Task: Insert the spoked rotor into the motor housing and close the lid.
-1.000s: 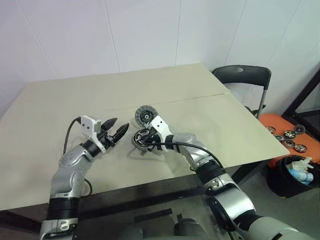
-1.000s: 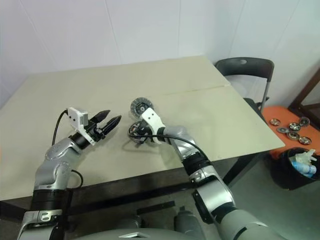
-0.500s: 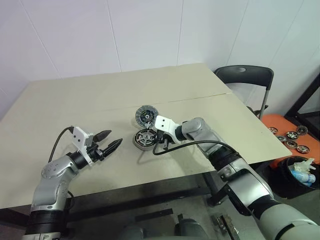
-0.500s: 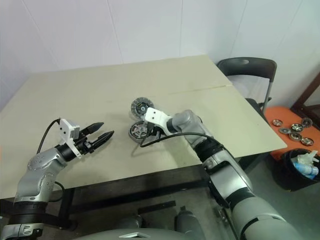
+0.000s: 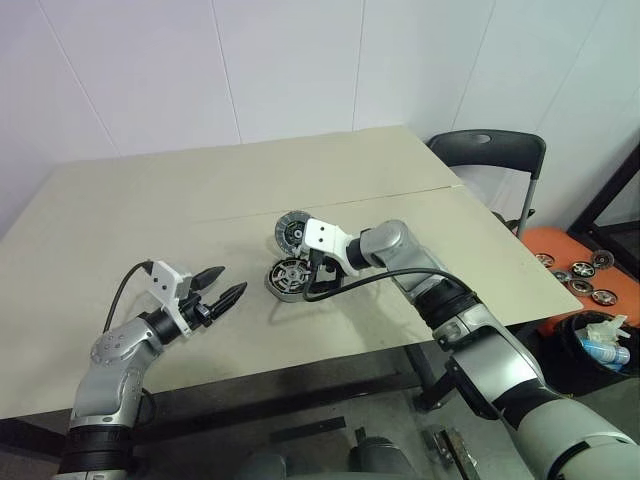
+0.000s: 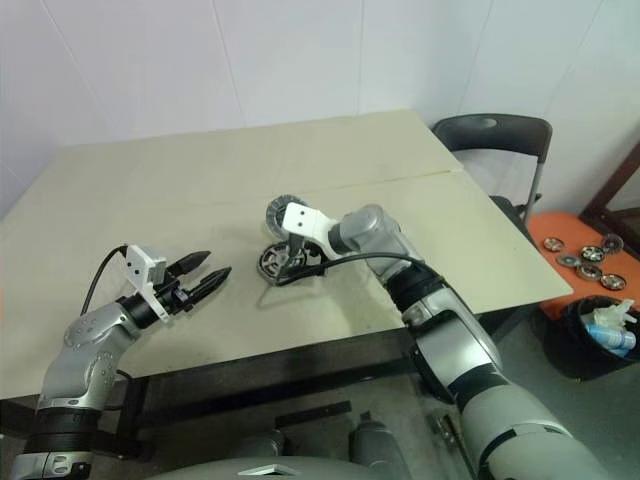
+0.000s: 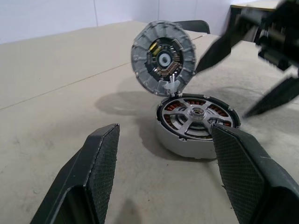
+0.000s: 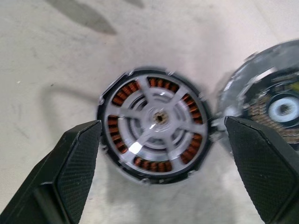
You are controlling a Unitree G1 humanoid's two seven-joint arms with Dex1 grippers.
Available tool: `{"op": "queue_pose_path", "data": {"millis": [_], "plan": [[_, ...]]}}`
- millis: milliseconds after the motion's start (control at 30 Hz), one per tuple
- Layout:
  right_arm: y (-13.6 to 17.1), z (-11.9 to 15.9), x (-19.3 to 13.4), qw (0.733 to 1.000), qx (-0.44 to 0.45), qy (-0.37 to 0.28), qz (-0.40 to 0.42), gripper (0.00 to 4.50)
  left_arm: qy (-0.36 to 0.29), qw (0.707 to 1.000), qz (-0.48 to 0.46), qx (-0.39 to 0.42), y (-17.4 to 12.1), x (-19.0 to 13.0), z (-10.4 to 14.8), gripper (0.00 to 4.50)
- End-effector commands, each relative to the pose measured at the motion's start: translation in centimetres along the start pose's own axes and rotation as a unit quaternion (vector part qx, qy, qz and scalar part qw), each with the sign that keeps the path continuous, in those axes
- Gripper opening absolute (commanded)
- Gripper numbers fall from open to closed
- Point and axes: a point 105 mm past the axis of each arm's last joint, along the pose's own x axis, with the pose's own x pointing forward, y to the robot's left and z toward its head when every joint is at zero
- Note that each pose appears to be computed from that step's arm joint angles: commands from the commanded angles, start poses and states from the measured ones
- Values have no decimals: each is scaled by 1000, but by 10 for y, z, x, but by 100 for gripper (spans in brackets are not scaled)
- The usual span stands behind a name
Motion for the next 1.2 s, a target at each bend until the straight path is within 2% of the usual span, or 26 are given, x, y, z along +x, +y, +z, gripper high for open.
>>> {"op": "queue_pose_path", "data": {"millis": [33, 233, 500, 633, 867, 1167, 1200], "plan": [[0, 8, -2, 999, -33, -1, 4, 446, -14, 1000, -2, 18, 1, 3, 9, 333], [12, -9, 0, 998, -45, 32, 28, 446, -10, 1000, 0, 18, 1, 4, 7, 333], [11, -20, 5, 998, -39, 48, 17, 446, -9, 1000, 3, 19, 1, 4, 6, 333], [11, -26, 9, 998, -40, 56, 7, 361, -9, 1000, 6, 19, 1, 5, 5, 333], [9, -28, 9, 997, -45, 61, -2, 120, -8, 1000, 10, 22, 1, 5, 5, 333], [8, -21, 6, 997, -58, 54, 1, 120, -4, 1000, 14, 26, 3, 6, 3, 333], [9, -20, 6, 997, -58, 52, 4, 102, -4, 1000, 14, 27, 3, 6, 3, 333]]}}
